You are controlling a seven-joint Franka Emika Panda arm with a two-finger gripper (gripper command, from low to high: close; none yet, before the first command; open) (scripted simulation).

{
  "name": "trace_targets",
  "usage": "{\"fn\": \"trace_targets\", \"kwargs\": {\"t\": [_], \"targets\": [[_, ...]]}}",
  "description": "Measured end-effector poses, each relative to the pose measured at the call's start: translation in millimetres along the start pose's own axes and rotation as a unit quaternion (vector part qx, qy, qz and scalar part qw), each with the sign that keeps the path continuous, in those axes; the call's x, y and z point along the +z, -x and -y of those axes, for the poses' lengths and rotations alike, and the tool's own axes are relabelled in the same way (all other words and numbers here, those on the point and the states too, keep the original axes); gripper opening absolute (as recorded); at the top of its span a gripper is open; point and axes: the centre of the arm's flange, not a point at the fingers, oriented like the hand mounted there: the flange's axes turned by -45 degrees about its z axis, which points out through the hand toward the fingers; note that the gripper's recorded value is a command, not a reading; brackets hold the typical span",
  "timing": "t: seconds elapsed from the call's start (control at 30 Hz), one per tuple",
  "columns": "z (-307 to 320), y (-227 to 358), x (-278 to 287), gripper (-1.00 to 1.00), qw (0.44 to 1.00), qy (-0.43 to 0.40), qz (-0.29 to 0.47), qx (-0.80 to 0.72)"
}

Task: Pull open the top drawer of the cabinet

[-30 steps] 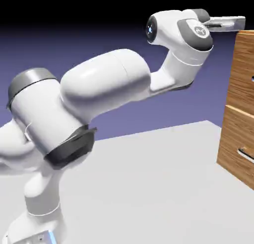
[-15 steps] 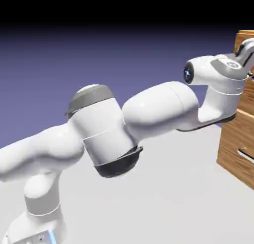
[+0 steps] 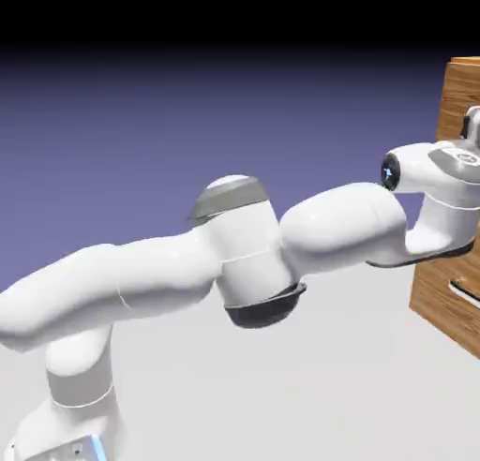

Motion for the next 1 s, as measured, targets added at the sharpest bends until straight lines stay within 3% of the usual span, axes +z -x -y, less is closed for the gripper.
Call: {"fn": "trace_targets", "kwargs": {"t": [0.47, 1.0], "targets": [[0, 0, -80, -1.00, 1.000, 0.000, 0.000, 0.000], [0, 0, -230, -1.00, 1.000, 0.000, 0.000, 0.000]]}}
